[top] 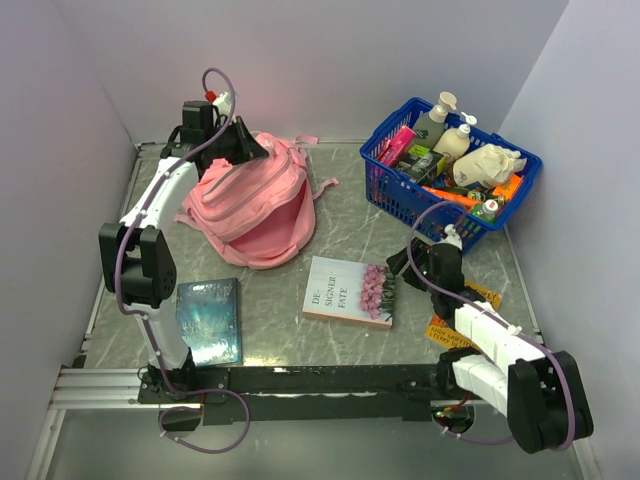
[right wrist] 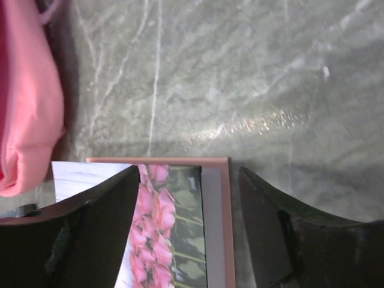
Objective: Pack the student bag
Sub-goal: Move the book to the center of the board, then pick up the book from the center of the board, then place the book in the student bag, then move the book to the center of the board.
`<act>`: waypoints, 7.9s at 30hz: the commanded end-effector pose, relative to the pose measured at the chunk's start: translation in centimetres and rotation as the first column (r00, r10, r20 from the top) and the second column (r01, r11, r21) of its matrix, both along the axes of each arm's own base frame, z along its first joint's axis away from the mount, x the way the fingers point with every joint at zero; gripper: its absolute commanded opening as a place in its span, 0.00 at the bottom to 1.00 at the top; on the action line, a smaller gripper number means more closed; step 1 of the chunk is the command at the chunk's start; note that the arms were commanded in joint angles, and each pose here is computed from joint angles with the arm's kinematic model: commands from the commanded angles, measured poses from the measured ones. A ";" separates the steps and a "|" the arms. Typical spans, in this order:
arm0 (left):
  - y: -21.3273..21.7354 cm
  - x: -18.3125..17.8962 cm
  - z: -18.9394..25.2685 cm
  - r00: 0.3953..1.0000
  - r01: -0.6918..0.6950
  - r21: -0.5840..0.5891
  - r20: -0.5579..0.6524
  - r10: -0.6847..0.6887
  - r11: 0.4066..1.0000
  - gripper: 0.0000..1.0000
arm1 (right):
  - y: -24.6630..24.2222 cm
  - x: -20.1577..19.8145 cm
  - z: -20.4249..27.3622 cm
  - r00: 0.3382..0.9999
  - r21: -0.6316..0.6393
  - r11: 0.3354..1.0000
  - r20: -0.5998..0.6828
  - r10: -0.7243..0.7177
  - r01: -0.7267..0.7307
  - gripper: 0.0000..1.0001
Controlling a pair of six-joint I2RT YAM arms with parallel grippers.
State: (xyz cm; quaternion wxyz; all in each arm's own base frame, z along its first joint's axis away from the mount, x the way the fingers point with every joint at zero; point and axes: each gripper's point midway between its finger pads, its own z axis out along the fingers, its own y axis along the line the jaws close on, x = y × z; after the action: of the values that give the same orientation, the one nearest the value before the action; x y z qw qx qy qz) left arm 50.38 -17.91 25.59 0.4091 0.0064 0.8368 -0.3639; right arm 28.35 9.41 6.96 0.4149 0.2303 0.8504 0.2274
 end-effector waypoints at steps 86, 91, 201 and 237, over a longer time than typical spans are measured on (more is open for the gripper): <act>-3.8 -4.9 14.8 0.978 0.193 -0.347 0.147 -0.150 0.918 0.01 | 16.9 25.5 22.7 0.880 0.766 0.643 0.317 -0.353 -0.018 0.00; -3.2 -4.9 15.4 0.976 0.200 -0.369 0.152 -0.154 0.908 0.01 | 20.7 25.3 23.0 0.904 0.748 0.661 0.326 -0.278 -0.067 0.00; -2.9 -5.5 9.7 0.929 0.338 -0.208 0.232 -0.289 0.918 0.01 | -16.0 -13.2 1.4 0.500 -0.342 0.641 -0.417 -0.759 0.687 0.87; -3.1 -5.6 10.4 0.922 0.367 -0.223 0.215 -0.322 0.903 0.01 | -20.7 -12.0 -3.8 0.286 -0.184 0.354 -0.314 -0.905 0.917 0.88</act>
State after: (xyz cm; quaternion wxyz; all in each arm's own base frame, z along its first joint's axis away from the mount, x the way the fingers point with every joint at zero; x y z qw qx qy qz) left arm 46.24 -20.17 29.38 0.3602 0.0684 0.7876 -0.4953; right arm 13.35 -12.40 3.21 0.2736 0.7091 0.6288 -0.1643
